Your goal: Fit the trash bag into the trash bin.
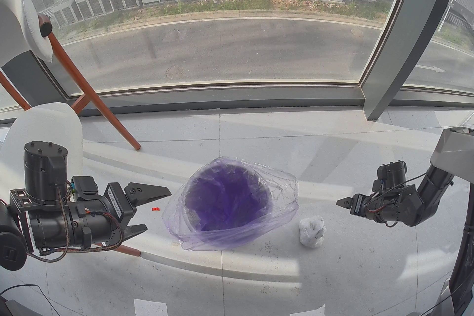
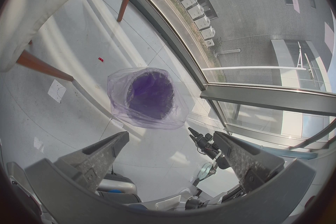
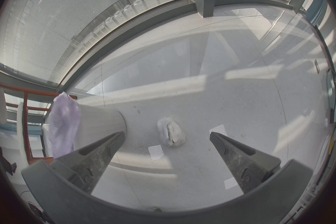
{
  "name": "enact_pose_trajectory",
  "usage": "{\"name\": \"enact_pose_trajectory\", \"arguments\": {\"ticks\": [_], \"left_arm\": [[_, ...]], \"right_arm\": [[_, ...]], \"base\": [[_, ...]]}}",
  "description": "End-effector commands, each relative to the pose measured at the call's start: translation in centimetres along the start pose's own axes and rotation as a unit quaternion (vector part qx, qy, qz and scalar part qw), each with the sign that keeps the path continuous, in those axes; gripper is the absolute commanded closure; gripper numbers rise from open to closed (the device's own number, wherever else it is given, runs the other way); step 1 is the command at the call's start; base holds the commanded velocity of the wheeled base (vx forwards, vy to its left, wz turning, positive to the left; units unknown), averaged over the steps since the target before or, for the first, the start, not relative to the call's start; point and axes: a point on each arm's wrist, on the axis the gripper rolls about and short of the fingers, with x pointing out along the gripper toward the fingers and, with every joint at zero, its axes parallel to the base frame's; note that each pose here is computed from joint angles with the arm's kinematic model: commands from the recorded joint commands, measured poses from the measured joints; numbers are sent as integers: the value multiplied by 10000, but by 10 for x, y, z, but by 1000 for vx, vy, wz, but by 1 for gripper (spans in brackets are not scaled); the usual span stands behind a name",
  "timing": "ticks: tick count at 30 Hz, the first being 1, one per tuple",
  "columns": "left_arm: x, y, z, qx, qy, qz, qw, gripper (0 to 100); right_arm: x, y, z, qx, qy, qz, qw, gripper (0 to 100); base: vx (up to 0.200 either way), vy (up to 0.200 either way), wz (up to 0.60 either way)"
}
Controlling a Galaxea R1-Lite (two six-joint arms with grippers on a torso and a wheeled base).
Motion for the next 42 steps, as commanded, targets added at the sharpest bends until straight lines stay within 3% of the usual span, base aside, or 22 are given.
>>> {"name": "enact_pose_trajectory", "arguments": {"ticks": [1,9,17,19,24,30,37,42], "left_arm": [[-1,-4,4,141,-266,-27,9995,0],[-3,-1,11,341,-502,-40,9982,0],[-5,1,18,848,-628,28,9944,0],[-5,1,18,966,-637,23,9933,0],[-5,0,19,972,-650,6,9931,0],[-5,1,18,962,-634,40,9933,0],[-5,1,18,970,-628,36,9933,0],[-5,1,18,972,-633,30,9933,0]], "right_arm": [[50,13,-1,-250,19,105,9996,0],[94,28,4,-509,91,-79,9986,0],[111,46,24,-734,480,-223,9959,0],[114,51,31,-823,791,-371,9928,0],[138,60,55,-996,472,-262,9936,0],[152,54,45,-1352,787,-388,9869,0],[158,56,49,-1388,882,-459,9853,0],[166,41,52,-1326,925,-571,9852,0]], "base": [[0,0,0],[0,0,0],[0,0,0],[0,0,0],[0,0,0],[0,0,0],[0,0,0],[0,0,0]]}}
